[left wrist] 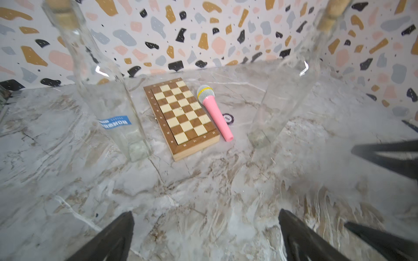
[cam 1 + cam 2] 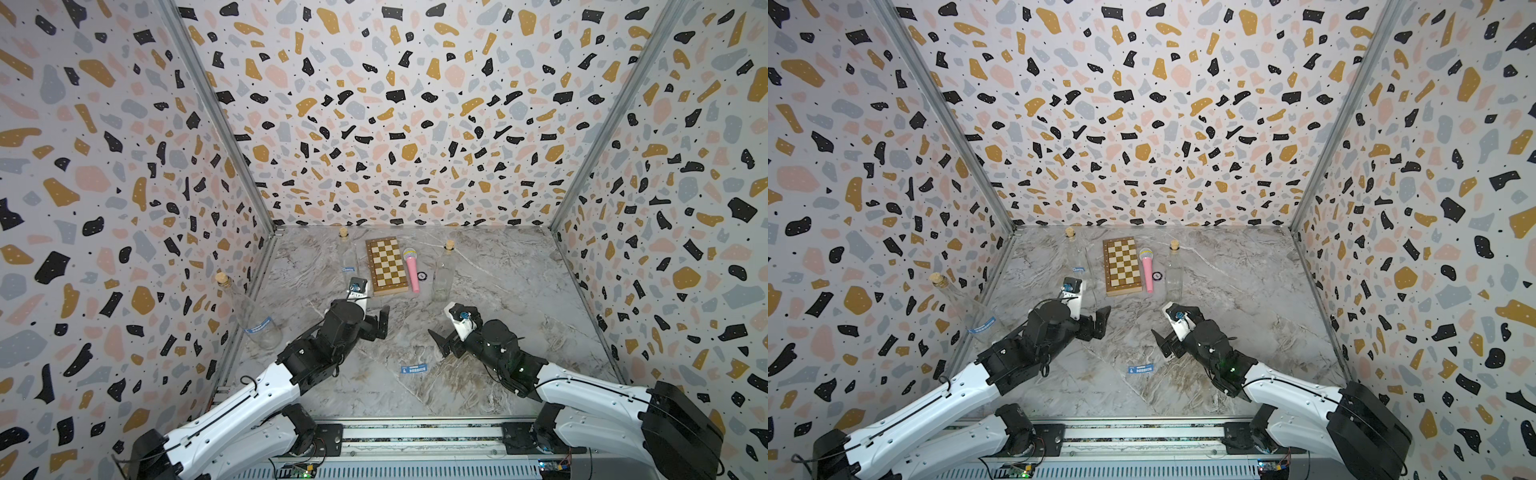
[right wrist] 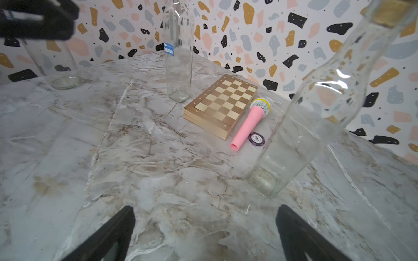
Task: Remove the label from the bottle
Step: Pick up the bottle from the center of the board.
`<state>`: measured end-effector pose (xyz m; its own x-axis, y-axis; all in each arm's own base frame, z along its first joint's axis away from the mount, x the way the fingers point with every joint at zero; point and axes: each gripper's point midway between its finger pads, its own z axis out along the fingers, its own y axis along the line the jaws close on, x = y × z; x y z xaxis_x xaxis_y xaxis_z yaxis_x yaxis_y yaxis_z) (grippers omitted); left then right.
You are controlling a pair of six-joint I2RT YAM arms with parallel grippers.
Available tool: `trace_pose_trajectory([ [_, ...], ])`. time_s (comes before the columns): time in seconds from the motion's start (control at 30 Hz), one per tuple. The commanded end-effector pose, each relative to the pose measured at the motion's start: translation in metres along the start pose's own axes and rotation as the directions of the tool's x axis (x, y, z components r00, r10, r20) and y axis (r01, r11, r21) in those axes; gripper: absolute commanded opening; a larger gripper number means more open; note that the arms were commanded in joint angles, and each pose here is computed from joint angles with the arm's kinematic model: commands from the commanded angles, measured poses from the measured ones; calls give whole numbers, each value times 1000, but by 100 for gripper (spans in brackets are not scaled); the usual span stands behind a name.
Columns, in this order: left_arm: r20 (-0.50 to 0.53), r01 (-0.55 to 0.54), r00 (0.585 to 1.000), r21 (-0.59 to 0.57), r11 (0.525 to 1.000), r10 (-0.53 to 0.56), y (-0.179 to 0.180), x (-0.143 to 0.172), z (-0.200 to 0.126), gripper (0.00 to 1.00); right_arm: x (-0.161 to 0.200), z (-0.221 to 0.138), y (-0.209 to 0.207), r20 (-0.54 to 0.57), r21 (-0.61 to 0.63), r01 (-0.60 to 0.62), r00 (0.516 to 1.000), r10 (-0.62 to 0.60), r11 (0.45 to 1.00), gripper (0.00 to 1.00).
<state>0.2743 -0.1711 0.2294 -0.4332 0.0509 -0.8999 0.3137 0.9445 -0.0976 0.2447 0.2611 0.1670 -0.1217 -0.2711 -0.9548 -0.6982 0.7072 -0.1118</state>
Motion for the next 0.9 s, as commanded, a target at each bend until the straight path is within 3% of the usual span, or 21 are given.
trace_pose_trajectory([
  [0.0, 89, 1, 996, 28, 1000, -3, -3, -43, 4, 100, -26, 6, 9, 42, -7, -20, 999, 21, 1000, 100],
  [0.23, 139, 60, 989, -59, 996, -51, 42, -94, 32, 100, -42, 15, 41, 67, -116, 3, 998, 5, 993, 100],
  [0.57, 265, 180, 953, -90, 980, -150, 102, -149, 58, 100, -47, 26, 63, 40, -228, -22, 999, 32, 973, 100],
  [0.87, 261, 46, 965, -136, 990, -9, 113, -165, 77, 99, -52, 25, 68, 41, -261, -39, 998, 51, 965, 100],
])
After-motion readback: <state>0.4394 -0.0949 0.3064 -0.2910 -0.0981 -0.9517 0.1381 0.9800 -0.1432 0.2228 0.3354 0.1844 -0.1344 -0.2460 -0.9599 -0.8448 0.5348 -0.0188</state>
